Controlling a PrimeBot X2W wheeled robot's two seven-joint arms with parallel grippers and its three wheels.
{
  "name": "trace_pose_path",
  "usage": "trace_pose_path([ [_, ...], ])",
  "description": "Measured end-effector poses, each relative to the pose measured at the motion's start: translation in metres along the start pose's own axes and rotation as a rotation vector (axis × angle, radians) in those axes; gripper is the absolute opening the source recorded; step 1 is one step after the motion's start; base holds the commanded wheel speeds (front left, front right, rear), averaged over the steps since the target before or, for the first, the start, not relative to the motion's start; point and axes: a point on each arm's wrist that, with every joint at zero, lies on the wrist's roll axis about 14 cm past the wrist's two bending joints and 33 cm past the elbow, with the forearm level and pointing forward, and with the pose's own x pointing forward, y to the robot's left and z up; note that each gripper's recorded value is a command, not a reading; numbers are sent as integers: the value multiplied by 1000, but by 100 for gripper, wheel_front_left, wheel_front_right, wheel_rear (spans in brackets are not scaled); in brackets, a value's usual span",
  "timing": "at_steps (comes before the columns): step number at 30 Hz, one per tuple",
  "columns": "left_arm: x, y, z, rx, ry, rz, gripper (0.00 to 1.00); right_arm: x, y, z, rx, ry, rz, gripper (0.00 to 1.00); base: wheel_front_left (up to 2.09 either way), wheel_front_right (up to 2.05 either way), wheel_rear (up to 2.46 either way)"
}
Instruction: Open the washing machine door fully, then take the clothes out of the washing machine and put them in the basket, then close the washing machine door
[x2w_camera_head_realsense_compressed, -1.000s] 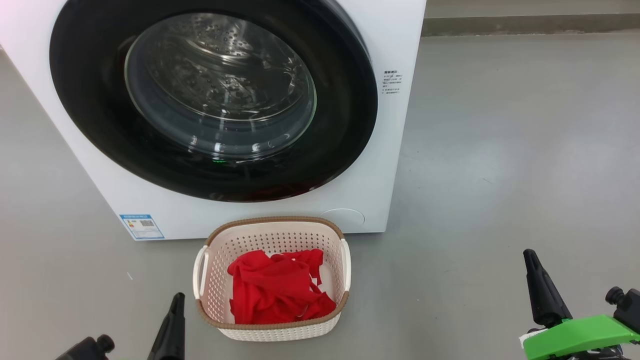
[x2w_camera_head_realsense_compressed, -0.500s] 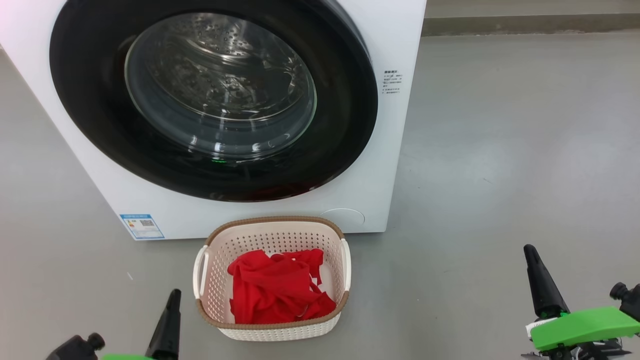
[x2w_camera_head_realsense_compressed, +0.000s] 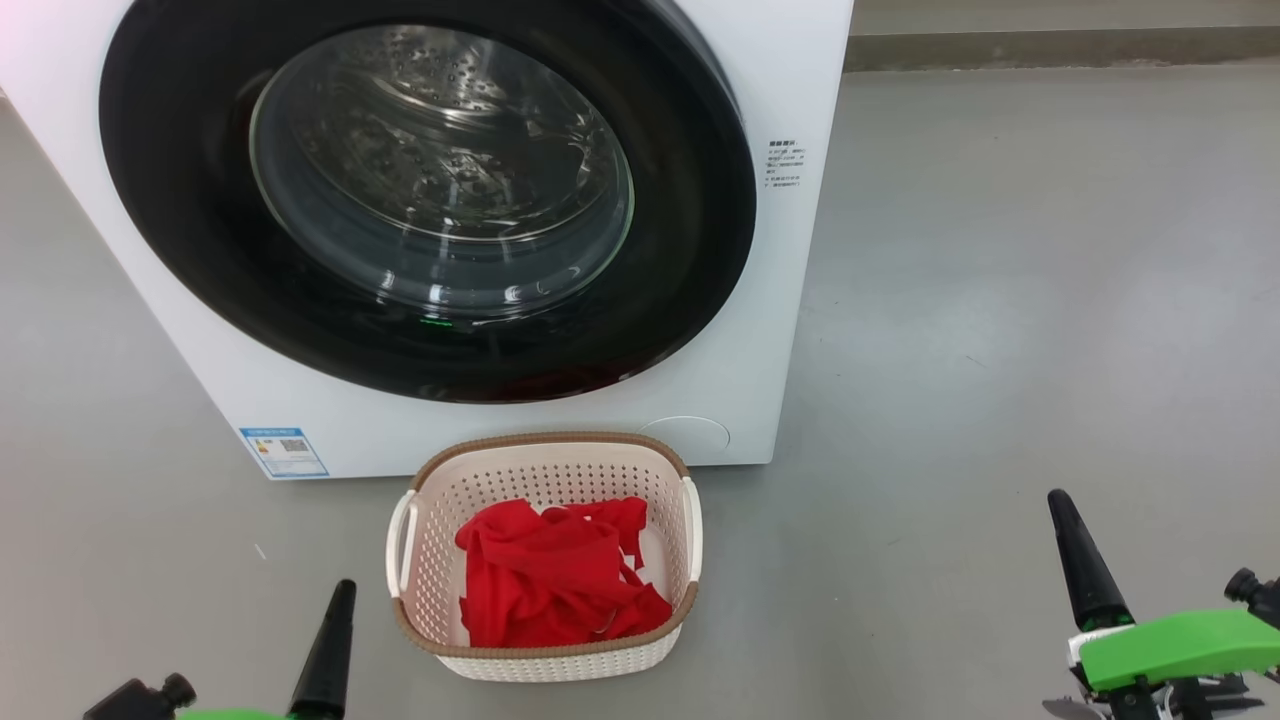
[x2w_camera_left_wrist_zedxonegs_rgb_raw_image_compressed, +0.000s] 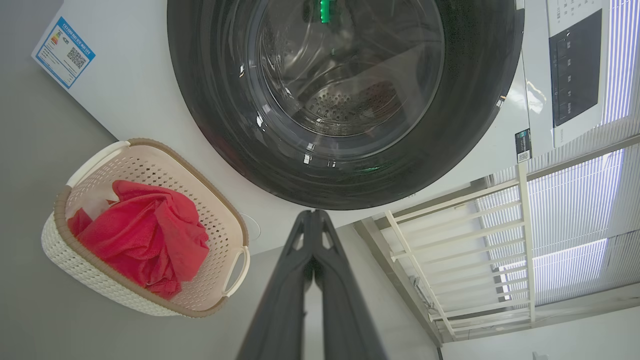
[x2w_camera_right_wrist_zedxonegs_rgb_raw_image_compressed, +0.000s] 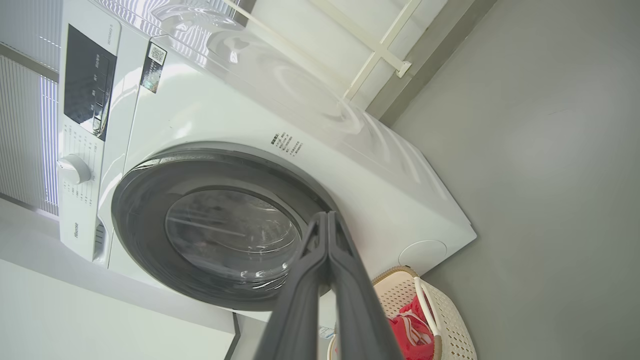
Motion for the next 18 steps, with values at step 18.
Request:
trace_pose_path([
  [18, 7, -5, 7, -208, 0, -23, 0, 8, 4, 2, 198, 14, 6, 0, 0, 0, 0],
])
